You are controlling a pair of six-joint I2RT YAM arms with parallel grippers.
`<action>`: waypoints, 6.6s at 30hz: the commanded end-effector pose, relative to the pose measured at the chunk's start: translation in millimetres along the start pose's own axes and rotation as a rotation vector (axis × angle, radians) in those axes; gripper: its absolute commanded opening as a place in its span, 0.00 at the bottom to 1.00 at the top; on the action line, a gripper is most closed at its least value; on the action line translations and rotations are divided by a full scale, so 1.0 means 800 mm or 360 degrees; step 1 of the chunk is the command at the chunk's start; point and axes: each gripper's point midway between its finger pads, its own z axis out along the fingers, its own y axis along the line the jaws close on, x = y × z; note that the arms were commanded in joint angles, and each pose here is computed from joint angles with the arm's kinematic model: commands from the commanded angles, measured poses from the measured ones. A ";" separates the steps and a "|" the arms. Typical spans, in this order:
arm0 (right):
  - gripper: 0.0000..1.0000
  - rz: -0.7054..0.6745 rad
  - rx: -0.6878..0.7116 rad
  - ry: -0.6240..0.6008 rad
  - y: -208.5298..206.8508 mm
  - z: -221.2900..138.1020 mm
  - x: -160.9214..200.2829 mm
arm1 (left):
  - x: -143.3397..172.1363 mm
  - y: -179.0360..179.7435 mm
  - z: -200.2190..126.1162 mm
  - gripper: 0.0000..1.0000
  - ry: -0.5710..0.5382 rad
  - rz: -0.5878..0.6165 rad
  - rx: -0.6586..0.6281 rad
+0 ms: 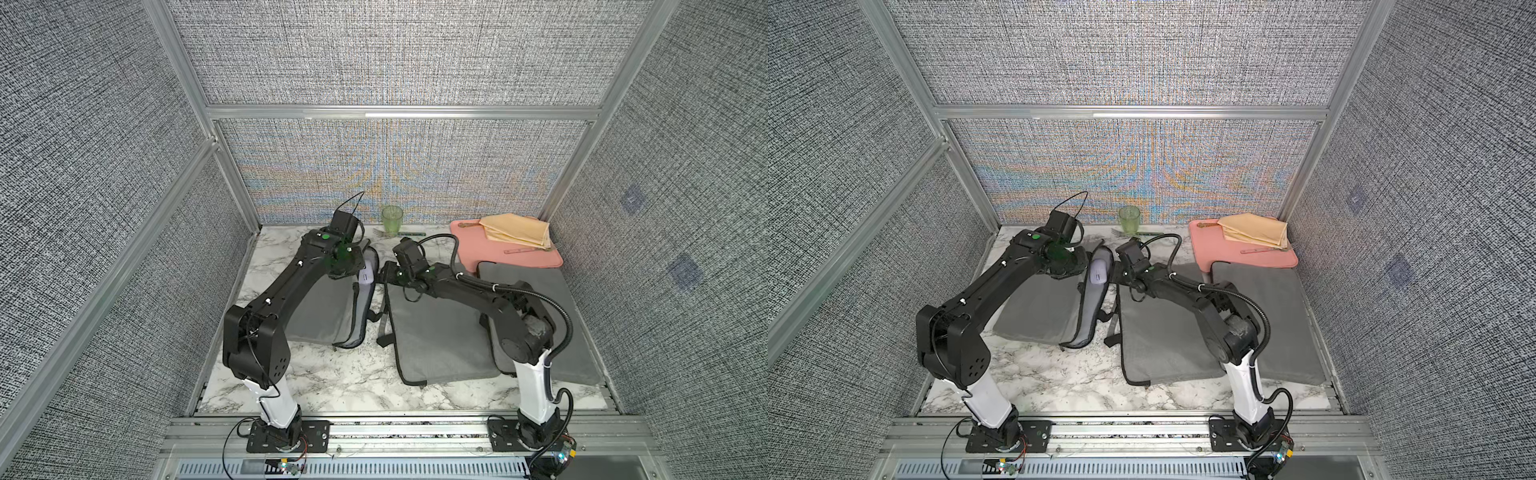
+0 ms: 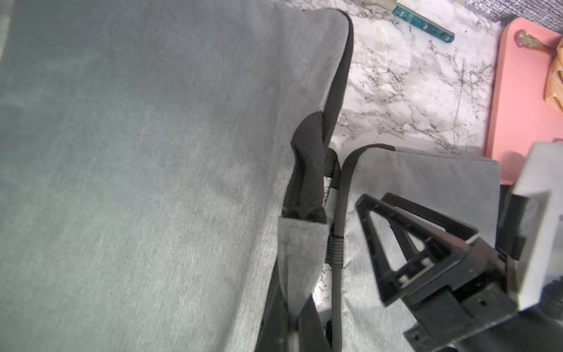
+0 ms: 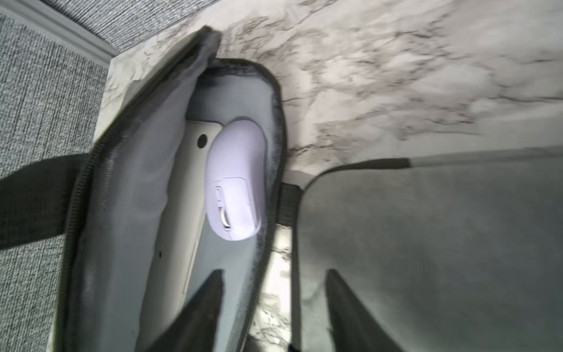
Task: Put the mouse into the laptop bag
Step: Place the mouse in the zippered laptop bag, then zip the zipper on the zippered laptop bag.
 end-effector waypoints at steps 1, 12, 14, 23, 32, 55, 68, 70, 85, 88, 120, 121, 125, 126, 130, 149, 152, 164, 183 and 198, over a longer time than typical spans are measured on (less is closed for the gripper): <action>0.33 -0.0036 -0.0036 -0.0002 0.009 0.010 0.008 | -0.009 -0.007 -0.007 0.00 -0.0059 -0.0025 0.0054; 0.11 -0.0041 -0.0076 0.0226 0.033 0.086 0.036 | -0.009 -0.006 -0.018 0.00 -0.0079 -0.0053 0.0059; 0.11 -0.0037 -0.0102 0.0234 0.040 0.097 0.035 | -0.010 -0.008 -0.020 0.00 -0.0080 -0.0052 0.0072; 0.14 -0.0055 -0.0234 0.0255 0.076 0.099 0.026 | -0.013 -0.009 -0.027 0.00 -0.0098 -0.0048 0.0090; 0.30 -0.0062 -0.0211 0.0098 0.039 0.001 0.012 | -0.007 0.006 -0.038 0.98 -0.0120 -0.0123 0.0032; 0.71 -0.0502 -0.0151 0.0218 0.094 -0.132 0.180 | 0.148 0.226 -0.025 0.99 -0.0582 -0.0711 -0.0186; 0.71 -0.0662 -0.0173 0.0304 0.155 -0.099 0.309 | 0.171 0.232 0.034 0.80 -0.0532 -0.0777 -0.0101; 0.71 -0.0625 -0.0140 0.0281 0.150 -0.085 0.314 | 0.171 0.233 0.036 0.79 -0.0567 -0.0781 -0.0082; 0.71 -0.0635 0.0178 0.0073 0.135 -0.020 0.312 | 0.175 0.204 0.080 0.24 -0.0242 -0.0818 -0.0045; 0.70 -0.0639 0.0225 0.0032 0.134 -0.016 0.301 | 0.178 0.197 0.085 0.23 -0.0194 -0.0835 0.0000; 0.00 -0.0801 -0.0016 0.0097 0.138 -0.045 0.299 | 0.101 0.268 0.027 0.06 -0.0426 -0.0834 -0.0260; 0.00 -0.0822 -0.0051 0.0104 0.147 -0.045 0.304 | 0.095 0.271 0.031 0.06 -0.0404 -0.0851 -0.0239; 0.00 -0.0917 -0.0226 0.0157 0.194 -0.051 0.326 | 0.061 0.284 0.045 0.26 -0.0374 -0.0900 -0.0195; 0.00 -0.0940 -0.0262 0.0174 0.205 -0.050 0.331 | 0.058 0.281 0.052 0.37 -0.0322 -0.0904 -0.0161; 0.00 -0.0937 -0.0348 0.0188 0.234 -0.038 0.337 | 0.065 0.258 0.060 0.86 -0.0125 -0.0932 -0.0036; 0.00 -0.0761 -0.0554 0.0165 0.253 -0.006 0.283 | 0.180 0.223 0.039 0.91 0.0090 -0.1239 0.0270; 0.00 -0.0758 -0.0597 0.0158 0.260 -0.014 0.282 | 0.195 0.219 0.037 0.89 0.0101 -0.1314 0.0316; 0.00 -0.0770 -0.0674 0.0146 0.280 -0.033 0.290 | 0.199 0.219 0.031 0.47 -0.0160 -0.1386 0.0504; 0.00 -0.0681 -0.0247 0.0125 0.155 -0.009 0.254 | 0.153 0.266 -0.010 0.00 -0.0432 -0.1212 0.0200; 0.00 -0.0523 0.0141 0.0023 0.024 -0.015 0.177 | 0.108 0.372 -0.012 0.00 -0.0353 -0.1577 0.0077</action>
